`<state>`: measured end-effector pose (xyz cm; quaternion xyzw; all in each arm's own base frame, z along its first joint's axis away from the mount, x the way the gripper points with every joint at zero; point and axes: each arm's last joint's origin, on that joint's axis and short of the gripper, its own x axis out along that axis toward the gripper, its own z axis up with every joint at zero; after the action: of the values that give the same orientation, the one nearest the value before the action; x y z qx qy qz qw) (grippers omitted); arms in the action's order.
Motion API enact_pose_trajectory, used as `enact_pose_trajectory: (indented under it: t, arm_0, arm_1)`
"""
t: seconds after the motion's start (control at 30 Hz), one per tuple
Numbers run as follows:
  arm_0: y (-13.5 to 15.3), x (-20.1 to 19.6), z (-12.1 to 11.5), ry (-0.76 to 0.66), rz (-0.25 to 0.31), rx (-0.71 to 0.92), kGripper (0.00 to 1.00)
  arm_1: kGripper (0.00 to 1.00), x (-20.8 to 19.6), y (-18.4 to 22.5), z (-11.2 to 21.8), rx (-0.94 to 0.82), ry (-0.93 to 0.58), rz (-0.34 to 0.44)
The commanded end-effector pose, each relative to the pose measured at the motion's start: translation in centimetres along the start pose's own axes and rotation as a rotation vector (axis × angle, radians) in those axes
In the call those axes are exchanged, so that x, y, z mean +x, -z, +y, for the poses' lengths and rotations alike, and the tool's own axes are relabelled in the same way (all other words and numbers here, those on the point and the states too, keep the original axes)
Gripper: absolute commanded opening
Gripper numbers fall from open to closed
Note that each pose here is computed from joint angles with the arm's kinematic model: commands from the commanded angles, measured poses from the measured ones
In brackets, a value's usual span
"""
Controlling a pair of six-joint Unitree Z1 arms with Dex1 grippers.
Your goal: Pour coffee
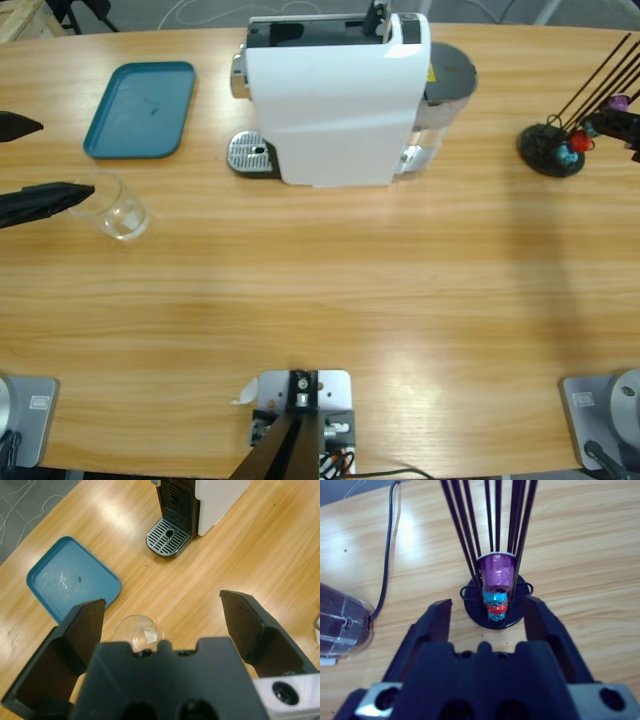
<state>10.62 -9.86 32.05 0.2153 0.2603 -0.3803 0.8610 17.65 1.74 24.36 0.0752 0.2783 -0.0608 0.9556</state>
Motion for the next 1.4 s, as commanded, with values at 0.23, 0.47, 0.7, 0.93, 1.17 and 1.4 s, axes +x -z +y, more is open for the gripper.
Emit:
enact_pose_trajectory:
  t: [0.23, 0.47, 0.7, 0.93, 1.17, 1.4]
  arm_0:
    - [0.1, 1.4, -0.3, 0.01, 0.011, 0.027, 1.0]
    - [0.1, 1.5, -0.5, 0.018, 0.015, 0.026, 1.0]
    - [0.1, 1.6, -1.2, 0.053, 0.017, 0.047, 1.0]
    - [-0.1, 2.1, -1.8, 0.082, 0.028, 0.049, 1.0]
    - [-0.1, 2.1, -1.7, 0.062, 0.031, 0.048, 1.0]
    - [0.1, 2.1, -1.7, 0.06, 0.038, 0.044, 1.0]
  arm_1:
    - [0.334, 1.9, 0.7, -0.8, 0.033, 0.041, 0.049]
    - [0.303, 2.3, 0.4, -0.6, 0.031, 0.032, 0.042]
    - [0.301, 2.4, 0.1, -0.6, 0.041, 0.031, 0.02]
    - [0.196, 2.6, 0.0, -0.6, 0.039, 0.036, 0.019]
    - [0.0, 2.5, -0.1, -0.7, 0.033, 0.047, 0.011]
    - [0.0, 1.7, -0.9, -0.7, 0.032, 0.062, 0.001]
